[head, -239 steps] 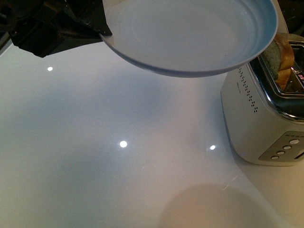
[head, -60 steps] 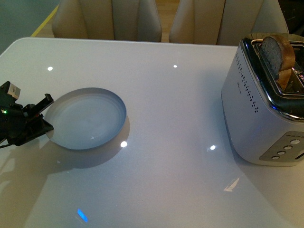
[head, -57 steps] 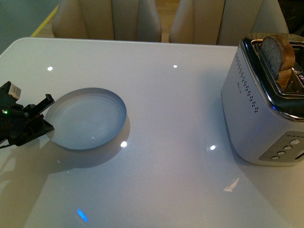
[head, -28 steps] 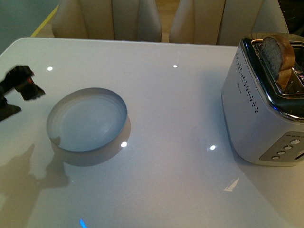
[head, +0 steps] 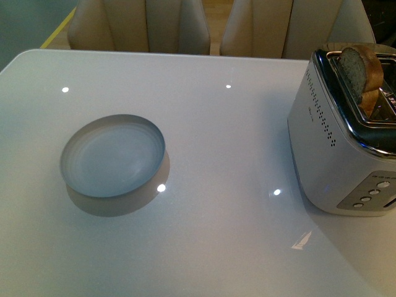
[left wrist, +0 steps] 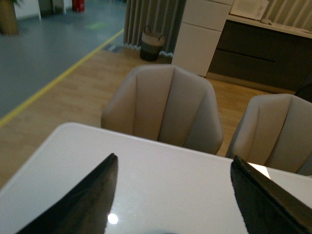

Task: Left arm holds plate, right arm toasts bread

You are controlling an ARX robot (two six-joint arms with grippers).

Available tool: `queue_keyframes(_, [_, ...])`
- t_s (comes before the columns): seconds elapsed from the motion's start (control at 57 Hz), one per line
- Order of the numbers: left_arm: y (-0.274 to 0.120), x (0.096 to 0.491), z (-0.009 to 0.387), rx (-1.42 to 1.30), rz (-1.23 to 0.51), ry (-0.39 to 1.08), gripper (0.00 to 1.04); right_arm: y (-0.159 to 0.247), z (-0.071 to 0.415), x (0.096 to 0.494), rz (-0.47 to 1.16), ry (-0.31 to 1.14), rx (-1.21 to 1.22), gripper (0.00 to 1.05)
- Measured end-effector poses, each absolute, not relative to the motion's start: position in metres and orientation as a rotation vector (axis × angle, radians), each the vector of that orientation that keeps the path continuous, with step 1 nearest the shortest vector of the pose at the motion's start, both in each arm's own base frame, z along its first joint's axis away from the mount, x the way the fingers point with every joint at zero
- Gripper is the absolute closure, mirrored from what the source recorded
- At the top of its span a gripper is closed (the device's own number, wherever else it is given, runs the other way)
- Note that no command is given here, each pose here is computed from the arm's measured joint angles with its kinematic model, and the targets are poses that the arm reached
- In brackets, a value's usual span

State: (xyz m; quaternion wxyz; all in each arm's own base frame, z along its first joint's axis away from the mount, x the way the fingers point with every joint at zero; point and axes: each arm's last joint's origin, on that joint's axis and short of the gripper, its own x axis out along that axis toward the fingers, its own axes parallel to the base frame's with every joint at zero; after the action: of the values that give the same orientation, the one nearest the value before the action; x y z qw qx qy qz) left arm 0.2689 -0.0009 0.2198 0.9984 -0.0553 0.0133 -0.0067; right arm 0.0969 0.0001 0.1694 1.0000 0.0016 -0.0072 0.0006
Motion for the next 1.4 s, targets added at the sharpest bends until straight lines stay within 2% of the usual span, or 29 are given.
queue_keyframes(0.088, [0.0, 0.242, 0.22, -0.045, -0.001, -0.022, 0.65, 0.0, 0.169, 0.097, 0.001, -0.014, 0.003, 0.09])
queue_keyframes(0.158, [0.0, 0.23, 0.208, -0.028, -0.001, 0.004, 0.79, 0.0, 0.169, 0.097, 0.001, -0.014, 0.003, 0.09])
queue_keyframes(0.211, [0.0, 0.216, 0.198, -0.021, -0.001, 0.022, 0.95, 0.0, 0.169, 0.097, 0.001, -0.014, 0.003, 0.09])
queue_keyframes(0.246, [0.0, 0.21, 0.196, -0.02, -0.001, 0.019, 1.02, 0.0, 0.169, 0.097, 0.001, -0.014, 0.003, 0.09])
queue_keyframes(0.789, [0.0, 0.154, 0.176, -0.014, -0.001, 0.009, 1.02, 0.0, 0.169, 0.097, 0.001, -0.014, 0.003, 0.09])
queue_keyframes(1.0, [0.0, 0.142, 0.163, -0.014, -0.001, 0.014, 1.02, 0.0, 0.169, 0.097, 0.001, -0.014, 0.003, 0.09])
queue_keyframes(1.404, [0.0, 0.125, 0.17, -0.012, -0.001, -0.01, 1.02, 0.0, 0.169, 0.097, 0.001, -0.014, 0.003, 0.09])
